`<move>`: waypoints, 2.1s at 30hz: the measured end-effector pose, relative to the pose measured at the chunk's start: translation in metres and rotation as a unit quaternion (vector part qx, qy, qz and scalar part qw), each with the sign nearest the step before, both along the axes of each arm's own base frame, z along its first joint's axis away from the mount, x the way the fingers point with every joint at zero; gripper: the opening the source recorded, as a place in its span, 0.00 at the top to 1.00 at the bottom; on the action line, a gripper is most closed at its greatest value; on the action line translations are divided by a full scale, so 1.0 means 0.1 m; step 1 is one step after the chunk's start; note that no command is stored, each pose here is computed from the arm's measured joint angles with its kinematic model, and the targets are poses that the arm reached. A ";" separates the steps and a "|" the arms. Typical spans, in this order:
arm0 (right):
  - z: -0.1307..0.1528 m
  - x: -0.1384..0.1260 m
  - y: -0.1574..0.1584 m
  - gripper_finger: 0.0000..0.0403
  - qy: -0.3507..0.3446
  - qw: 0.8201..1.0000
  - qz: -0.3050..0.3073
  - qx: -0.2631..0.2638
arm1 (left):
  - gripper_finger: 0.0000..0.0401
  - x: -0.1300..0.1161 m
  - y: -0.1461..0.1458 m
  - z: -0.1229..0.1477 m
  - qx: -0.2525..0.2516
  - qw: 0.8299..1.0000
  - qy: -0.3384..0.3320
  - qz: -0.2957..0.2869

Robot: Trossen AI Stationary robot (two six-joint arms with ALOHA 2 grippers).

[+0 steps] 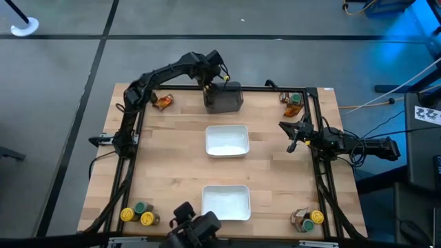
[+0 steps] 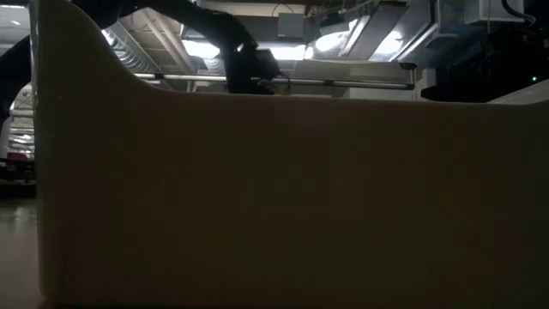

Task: Sort spices by type
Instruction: Put the yellow seasoning bottle into the black bin, then put the orange seasoning bag into the white bin

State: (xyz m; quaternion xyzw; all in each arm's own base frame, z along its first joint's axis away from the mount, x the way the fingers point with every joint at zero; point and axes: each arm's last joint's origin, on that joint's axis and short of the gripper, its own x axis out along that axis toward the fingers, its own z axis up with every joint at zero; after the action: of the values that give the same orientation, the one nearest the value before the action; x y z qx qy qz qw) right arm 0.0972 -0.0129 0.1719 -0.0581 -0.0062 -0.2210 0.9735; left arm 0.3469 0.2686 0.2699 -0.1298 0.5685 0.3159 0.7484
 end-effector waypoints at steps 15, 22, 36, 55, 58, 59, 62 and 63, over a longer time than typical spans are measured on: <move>0.00 0.00 0.00 0.91 0.002 1.000 0.000 -0.003 | 0.28 -0.57 -0.25 0.66 0.039 0.995 0.060 0.072; 0.00 0.00 0.00 0.91 0.003 1.000 0.000 -0.003 | 0.28 -0.89 -0.49 0.66 0.040 0.991 0.067 0.109; 0.00 0.00 0.00 0.91 0.001 1.000 -0.004 -0.002 | 0.28 -1.13 -0.63 -0.22 -0.005 0.981 0.126 0.145; 0.00 0.00 0.00 0.91 0.000 1.000 -0.008 -0.001 | 0.28 -0.98 -0.36 -1.00 0.043 0.957 0.239 0.160; 0.00 0.00 0.00 0.91 0.000 1.000 -0.008 -0.001 | 0.28 -1.01 -0.30 -1.10 0.037 0.952 0.253 0.168; 0.00 0.00 0.00 0.91 0.000 1.000 -0.008 -0.001 | 0.28 -1.03 -0.28 -1.13 0.035 0.950 0.258 0.170; 0.00 0.00 0.00 0.91 0.000 1.000 -0.008 0.000 | 0.31 -1.05 -0.24 -1.19 0.040 0.945 0.276 0.173; 0.00 0.00 0.00 0.91 0.000 1.000 -0.008 0.000 | 0.33 -1.06 -0.24 -1.19 0.042 0.944 0.278 0.173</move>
State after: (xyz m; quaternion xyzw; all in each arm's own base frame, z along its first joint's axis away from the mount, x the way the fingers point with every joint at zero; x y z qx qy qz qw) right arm 0.0970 -0.0133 0.1717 -0.0580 -0.0056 -0.2286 0.9718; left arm 0.2411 0.2451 0.1509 -0.1015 0.7088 0.4882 0.4990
